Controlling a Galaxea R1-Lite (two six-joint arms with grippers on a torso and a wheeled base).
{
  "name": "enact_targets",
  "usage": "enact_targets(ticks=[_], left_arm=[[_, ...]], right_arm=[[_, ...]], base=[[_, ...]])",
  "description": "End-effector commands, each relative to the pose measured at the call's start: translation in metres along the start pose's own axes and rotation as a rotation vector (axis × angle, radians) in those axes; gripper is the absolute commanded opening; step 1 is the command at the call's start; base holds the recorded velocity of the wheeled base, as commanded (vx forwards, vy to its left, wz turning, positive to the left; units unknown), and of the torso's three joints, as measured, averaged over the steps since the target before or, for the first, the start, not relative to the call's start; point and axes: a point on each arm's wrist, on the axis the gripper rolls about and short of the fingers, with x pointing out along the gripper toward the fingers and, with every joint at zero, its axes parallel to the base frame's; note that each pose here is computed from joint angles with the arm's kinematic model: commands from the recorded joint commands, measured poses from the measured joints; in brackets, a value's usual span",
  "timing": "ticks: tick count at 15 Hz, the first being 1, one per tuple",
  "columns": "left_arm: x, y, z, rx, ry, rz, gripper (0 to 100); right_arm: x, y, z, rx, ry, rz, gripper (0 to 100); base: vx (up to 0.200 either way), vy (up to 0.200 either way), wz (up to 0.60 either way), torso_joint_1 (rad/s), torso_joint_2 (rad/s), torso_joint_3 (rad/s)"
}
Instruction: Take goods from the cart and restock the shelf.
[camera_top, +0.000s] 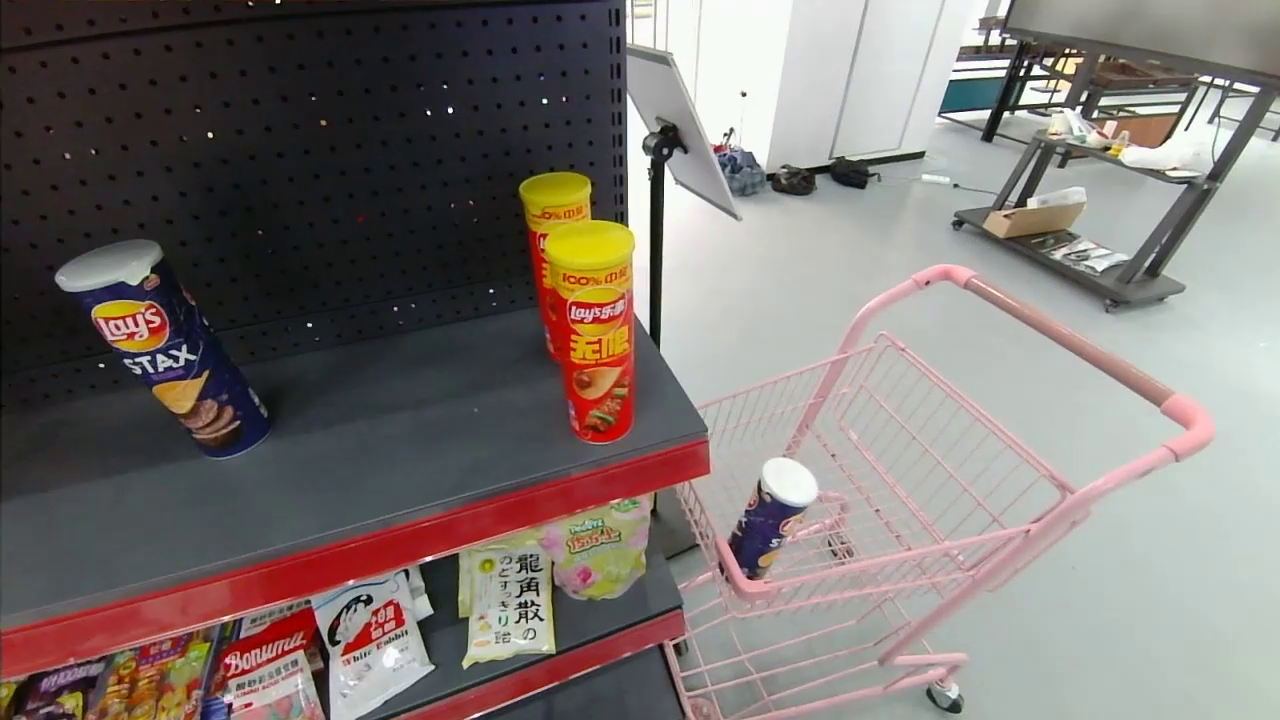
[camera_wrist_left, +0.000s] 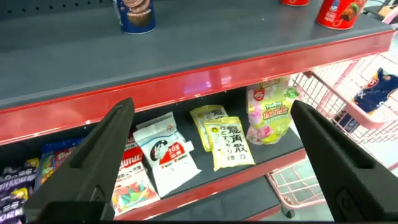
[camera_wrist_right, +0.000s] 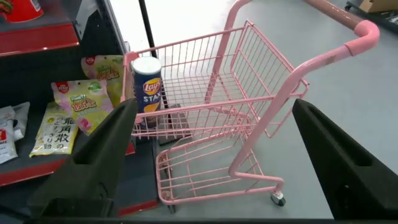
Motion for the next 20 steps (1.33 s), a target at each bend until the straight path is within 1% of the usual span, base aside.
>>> enact_targets(ticks=[1, 8, 20], left_arm=[[0.0001, 0.0, -0.0001, 0.003, 0.002, 0.0, 100], [0.0001, 0.0, -0.0001, 0.001, 0.002, 0.0, 100], [0.0001, 0.0, -0.0001, 0.0, 0.002, 0.002, 100]], right_arm=[[0.0001, 0.0, 0.0001, 0.0, 0.0, 0.001, 100], [0.0001, 0.0, 0.0001, 0.002, 0.0, 0.001, 100], [0.0001, 0.0, 0.0001, 0.003, 0.0, 0.001, 100]], base=[[0.2, 0.0, 0.0, -0.012, 0.0, 0.002], [0.0, 0.0, 0.0, -0.009, 0.01, 0.01], [0.0, 0.0, 0.0, -0.134, 0.36, 0.216]])
